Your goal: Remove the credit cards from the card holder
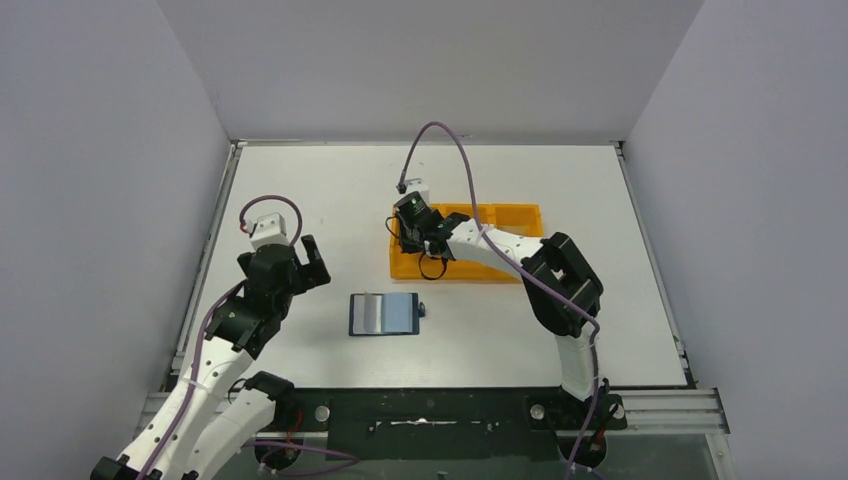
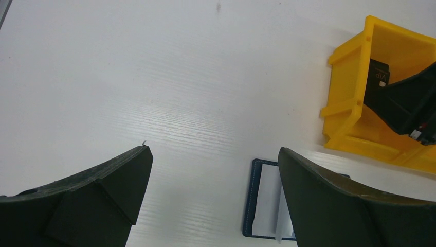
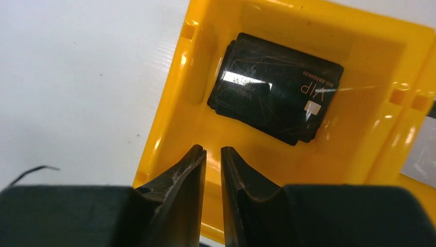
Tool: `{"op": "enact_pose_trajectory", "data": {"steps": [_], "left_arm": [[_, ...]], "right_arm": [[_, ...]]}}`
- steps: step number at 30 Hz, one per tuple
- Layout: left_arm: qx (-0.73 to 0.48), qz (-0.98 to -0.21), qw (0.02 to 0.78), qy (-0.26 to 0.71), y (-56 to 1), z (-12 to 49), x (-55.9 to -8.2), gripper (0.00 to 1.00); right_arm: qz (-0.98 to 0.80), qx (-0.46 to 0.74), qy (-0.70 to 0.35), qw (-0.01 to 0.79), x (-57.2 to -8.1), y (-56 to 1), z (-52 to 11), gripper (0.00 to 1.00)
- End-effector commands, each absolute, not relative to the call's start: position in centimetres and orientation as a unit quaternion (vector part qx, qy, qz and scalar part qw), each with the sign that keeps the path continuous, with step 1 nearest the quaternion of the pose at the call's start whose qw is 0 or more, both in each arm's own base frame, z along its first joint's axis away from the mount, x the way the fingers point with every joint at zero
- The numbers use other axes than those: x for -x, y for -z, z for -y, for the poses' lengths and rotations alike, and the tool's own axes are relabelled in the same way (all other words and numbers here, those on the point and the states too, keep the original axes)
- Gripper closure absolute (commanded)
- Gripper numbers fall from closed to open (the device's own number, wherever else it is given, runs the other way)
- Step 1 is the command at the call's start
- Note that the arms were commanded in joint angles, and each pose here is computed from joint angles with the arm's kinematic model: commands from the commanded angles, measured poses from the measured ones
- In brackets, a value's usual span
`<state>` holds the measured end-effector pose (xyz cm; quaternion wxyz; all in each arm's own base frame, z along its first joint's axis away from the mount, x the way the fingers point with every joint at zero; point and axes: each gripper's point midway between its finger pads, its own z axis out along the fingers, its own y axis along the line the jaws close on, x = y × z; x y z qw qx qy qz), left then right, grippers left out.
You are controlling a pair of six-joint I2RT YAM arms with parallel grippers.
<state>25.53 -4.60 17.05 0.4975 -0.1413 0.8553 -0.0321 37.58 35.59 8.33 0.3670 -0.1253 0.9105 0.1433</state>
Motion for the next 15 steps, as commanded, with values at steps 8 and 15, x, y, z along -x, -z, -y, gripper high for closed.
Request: {"op": "enact_pose_trajectory", "data": {"steps": [8, 15], "left_arm": [[0.141, -0.843, 0.518, 0.044, -18.3, 4.8, -26.4, 0.04], [0.142, -0.842, 0.518, 0.044, -18.3, 4.8, -26.4, 0.04]], "right_arm": [[-0.930, 0.072, -0.088, 0.350, -38.8, -4.9, -36.3, 0.83], [-0.925, 0.039, -0.052, 0.374, -40.4, -4.0, -35.3, 0.81]]}}
